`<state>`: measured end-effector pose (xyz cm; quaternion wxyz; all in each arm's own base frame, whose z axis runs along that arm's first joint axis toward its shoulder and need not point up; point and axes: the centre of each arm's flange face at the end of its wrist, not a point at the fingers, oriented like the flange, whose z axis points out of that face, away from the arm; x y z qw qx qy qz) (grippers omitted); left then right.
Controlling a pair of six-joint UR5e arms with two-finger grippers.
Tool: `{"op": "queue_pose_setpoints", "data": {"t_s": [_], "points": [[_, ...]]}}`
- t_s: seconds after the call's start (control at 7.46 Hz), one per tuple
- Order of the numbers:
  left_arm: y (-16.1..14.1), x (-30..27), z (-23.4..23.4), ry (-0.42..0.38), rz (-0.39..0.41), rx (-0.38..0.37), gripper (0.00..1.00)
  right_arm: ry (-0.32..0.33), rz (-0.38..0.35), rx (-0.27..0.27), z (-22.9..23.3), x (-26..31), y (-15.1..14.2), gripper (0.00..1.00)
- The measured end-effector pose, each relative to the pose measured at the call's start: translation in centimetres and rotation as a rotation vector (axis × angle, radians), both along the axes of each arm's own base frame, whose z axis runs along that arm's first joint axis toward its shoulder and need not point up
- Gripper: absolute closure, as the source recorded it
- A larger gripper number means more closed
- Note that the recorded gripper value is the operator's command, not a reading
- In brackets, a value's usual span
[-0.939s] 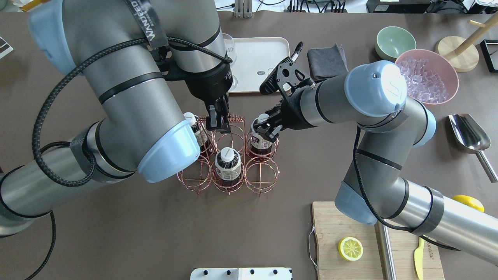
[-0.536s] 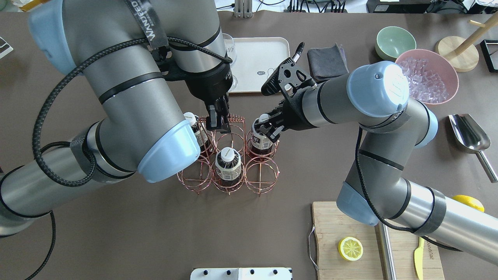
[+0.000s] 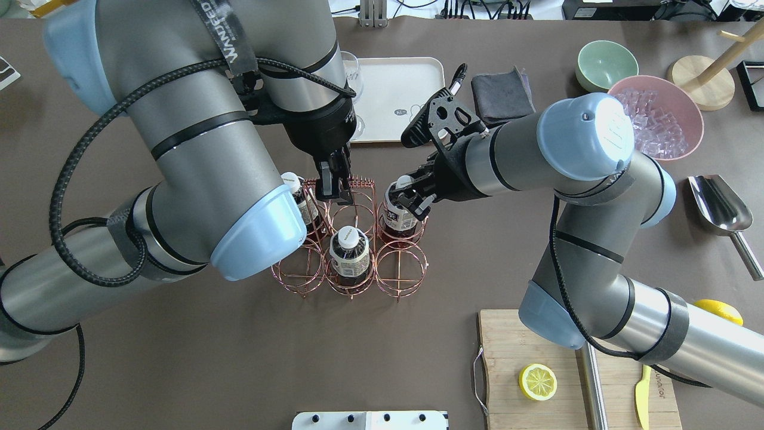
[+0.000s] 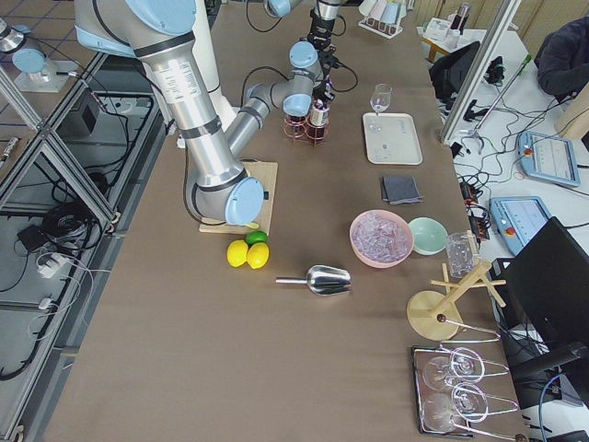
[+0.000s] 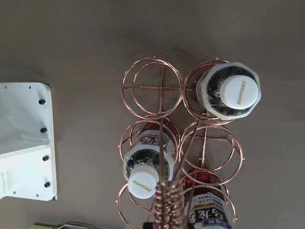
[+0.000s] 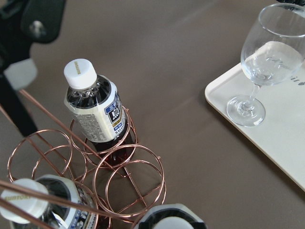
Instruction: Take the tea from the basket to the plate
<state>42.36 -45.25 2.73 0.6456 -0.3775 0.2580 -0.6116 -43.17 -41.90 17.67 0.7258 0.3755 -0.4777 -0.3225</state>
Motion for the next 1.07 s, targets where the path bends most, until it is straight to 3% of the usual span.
{"op": "queue_pose_setpoints", "data": {"t_s": [1.07], "points": [[0.6,-1.1,0.8,0.006,-0.002,0.002,1.0,-0.019,-0.022,-0.014,-2.2,3.5,-0.6,1.0]]}}
